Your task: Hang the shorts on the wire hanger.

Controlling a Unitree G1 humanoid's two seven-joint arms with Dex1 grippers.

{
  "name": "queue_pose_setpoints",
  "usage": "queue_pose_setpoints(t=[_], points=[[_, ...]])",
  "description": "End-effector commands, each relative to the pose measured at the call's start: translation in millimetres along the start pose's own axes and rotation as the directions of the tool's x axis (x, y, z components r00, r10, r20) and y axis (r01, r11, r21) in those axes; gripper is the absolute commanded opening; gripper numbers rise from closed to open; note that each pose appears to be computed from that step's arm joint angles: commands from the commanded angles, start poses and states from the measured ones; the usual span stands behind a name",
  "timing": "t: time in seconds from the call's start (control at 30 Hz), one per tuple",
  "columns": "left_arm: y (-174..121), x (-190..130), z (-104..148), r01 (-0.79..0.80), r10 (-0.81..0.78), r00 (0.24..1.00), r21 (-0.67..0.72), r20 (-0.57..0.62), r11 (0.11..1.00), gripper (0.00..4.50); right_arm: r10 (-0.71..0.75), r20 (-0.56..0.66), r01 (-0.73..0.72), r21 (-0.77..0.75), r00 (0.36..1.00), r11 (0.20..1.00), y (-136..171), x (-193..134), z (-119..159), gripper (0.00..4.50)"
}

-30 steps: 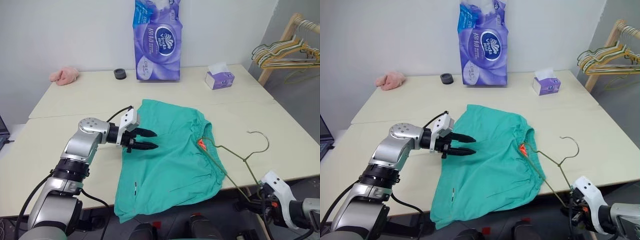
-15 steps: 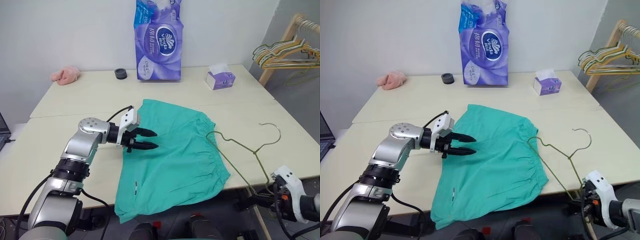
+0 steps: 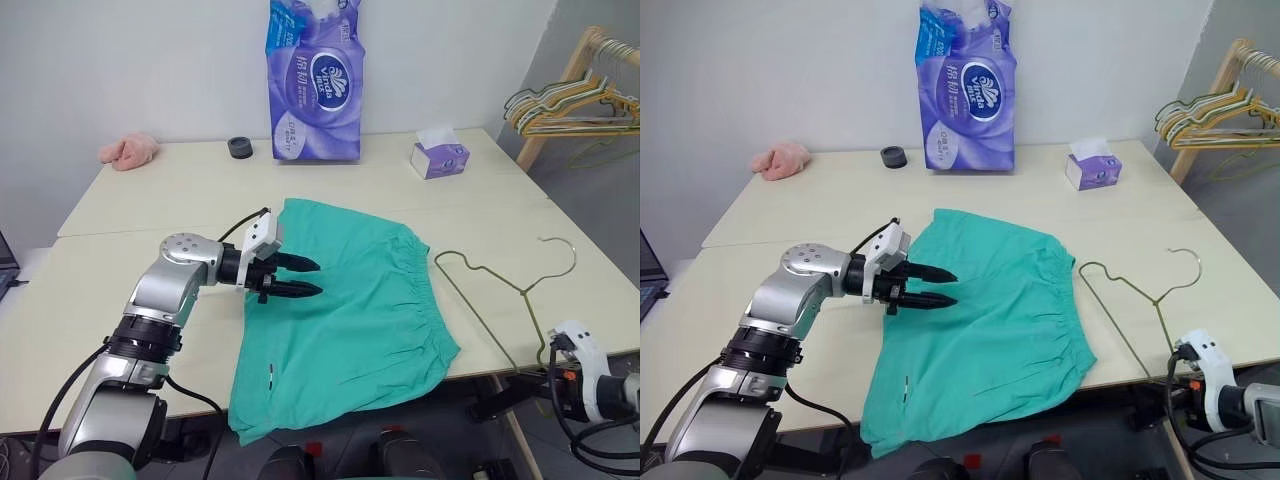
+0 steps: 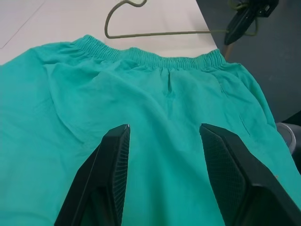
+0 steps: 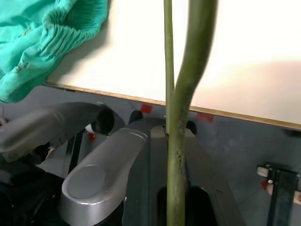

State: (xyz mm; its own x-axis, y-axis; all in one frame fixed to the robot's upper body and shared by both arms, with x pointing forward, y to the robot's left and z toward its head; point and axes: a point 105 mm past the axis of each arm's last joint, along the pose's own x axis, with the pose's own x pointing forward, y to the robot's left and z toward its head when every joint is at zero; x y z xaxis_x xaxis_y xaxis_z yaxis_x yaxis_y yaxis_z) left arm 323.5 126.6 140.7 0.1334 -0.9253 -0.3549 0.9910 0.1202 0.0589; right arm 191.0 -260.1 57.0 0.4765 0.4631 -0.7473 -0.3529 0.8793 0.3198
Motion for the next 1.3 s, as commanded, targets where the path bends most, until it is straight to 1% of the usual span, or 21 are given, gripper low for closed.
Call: queue_pose_setpoints(t=[0.03, 0.2, 0.53, 0.67, 0.8, 0.87, 1.13, 1.3], points=[[11.3, -10.7, 21.2, -0.061, 0.06, 0.998, 0.079, 0.022, 0.995, 2.49, 0.007, 0.001, -0.007, -0.049, 1.0, 0.999, 1.6, 0.7, 8.3, 0.0], [13.2, -11.7, 26.1, -0.075, 0.074, 0.997, 0.093, 0.02, 0.993, 2.49, 0.028, -0.029, -0.031, -0.072, 0.999, 0.997, 5.0, 8.1, 10.1, 0.0], [21.4, -17.8, 33.9, -0.131, 0.129, 0.991, 0.103, 0.025, 0.986, 2.49, 0.113, -0.006, -0.113, -0.108, 0.994, 0.988, 15.4, 16.2, 29.6, 0.0], [28.7, -21.5, 39.3, -0.157, 0.155, 0.988, 0.118, 0.03, 0.98, 2.49, 0.141, 0.004, -0.141, -0.069, 0.99, 0.988, 15.5, 29.7, 43.9, 0.0], [33.0, -22.7, 43.5, -0.173, 0.17, 0.985, 0.128, 0.036, 0.977, 2.49, 0.155, -0.065, -0.157, -0.023, 0.986, 0.987, 11.8, 41.2, 37.2, 0.0], [33.6, -23.3, 44.0, -0.176, 0.172, 0.984, 0.13, 0.037, 0.976, 2.49, 0.167, -0.078, -0.168, -0.004, 0.983, 0.986, 11.9, 42.7, 35.6, 0.0], [34.5, -26.2, 43.5, -0.192, 0.188, 0.981, 0.132, 0.038, 0.973, 2.49, 0.232, -0.068, -0.232, 0.018, 0.97, 0.973, 21.6, 53.8, 51.5, 0.0], [35.4, -25.2, 43.8, -0.196, 0.192, 0.98, 0.131, 0.043, 0.972, 2.49, 0.269, -0.017, -0.267, 0.083, 0.963, 0.96, 31.3, 74.2, 69.6, 0.0]])
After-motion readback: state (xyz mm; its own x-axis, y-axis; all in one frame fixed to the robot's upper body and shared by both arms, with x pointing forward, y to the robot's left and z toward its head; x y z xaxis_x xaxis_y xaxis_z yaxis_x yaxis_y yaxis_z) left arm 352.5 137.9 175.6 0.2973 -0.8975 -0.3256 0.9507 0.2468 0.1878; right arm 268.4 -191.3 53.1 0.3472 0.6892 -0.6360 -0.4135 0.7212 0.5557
